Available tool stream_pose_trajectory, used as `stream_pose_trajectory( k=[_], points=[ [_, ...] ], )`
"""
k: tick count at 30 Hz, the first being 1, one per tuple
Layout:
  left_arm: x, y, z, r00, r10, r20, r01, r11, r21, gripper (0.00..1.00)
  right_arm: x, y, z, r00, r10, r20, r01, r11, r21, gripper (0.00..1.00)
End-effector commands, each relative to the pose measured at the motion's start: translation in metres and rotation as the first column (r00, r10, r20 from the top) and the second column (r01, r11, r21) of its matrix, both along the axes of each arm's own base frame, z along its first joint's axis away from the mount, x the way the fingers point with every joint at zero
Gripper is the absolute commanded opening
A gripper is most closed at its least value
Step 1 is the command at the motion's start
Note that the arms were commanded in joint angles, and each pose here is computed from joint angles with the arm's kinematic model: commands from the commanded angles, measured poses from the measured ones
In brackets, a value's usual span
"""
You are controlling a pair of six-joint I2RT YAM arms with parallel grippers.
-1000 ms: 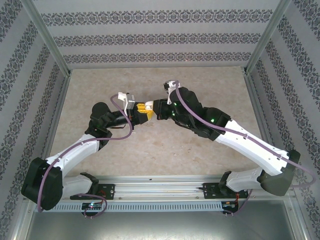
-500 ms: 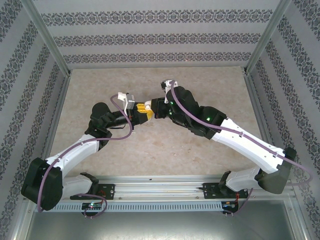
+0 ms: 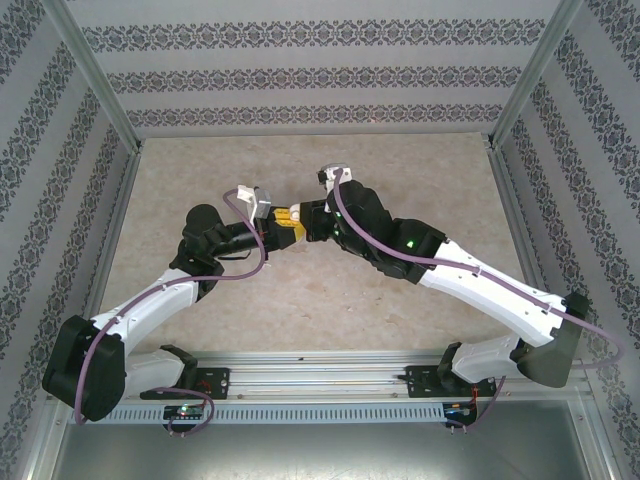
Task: Insert wireless bluetooth earbuds into charging case
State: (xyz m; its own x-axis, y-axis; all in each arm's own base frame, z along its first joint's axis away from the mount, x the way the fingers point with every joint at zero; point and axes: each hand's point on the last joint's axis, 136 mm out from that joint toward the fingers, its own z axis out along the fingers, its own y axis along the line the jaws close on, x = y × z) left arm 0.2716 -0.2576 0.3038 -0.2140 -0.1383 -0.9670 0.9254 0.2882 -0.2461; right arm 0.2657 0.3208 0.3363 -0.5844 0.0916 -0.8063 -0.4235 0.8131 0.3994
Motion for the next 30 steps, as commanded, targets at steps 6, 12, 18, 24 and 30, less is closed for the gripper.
stream_pose_trajectory(
  k=[6,12,18,24,30],
  points=[
    [-0.011,0.006,0.037,0.993,0.006,0.116,0.002,0.998,-0.066,0.0,0.0,0.005,-0.025,0.999,0.029,0.012,-0.028,0.992,-0.127,0.11],
    [-0.015,0.007,0.04,0.993,0.001,0.12,0.007,0.998,-0.065,0.0,0.002,-0.003,-0.041,1.0,0.018,0.009,-0.016,0.981,-0.192,0.11],
    [-0.017,0.008,0.041,0.992,-0.001,0.128,0.01,0.998,-0.067,0.0,-0.003,-0.009,-0.045,0.999,0.026,-0.019,-0.029,0.982,-0.184,0.12],
    [-0.016,0.007,0.041,0.992,-0.001,0.13,0.01,0.998,-0.069,0.0,-0.015,-0.003,-0.044,0.991,0.073,-0.109,-0.084,0.991,-0.104,0.11],
    [-0.015,0.007,0.041,0.992,-0.003,0.129,0.013,0.997,-0.072,0.0,-0.021,-0.003,-0.043,0.98,0.103,-0.168,-0.116,0.991,-0.068,0.11]
  ],
)
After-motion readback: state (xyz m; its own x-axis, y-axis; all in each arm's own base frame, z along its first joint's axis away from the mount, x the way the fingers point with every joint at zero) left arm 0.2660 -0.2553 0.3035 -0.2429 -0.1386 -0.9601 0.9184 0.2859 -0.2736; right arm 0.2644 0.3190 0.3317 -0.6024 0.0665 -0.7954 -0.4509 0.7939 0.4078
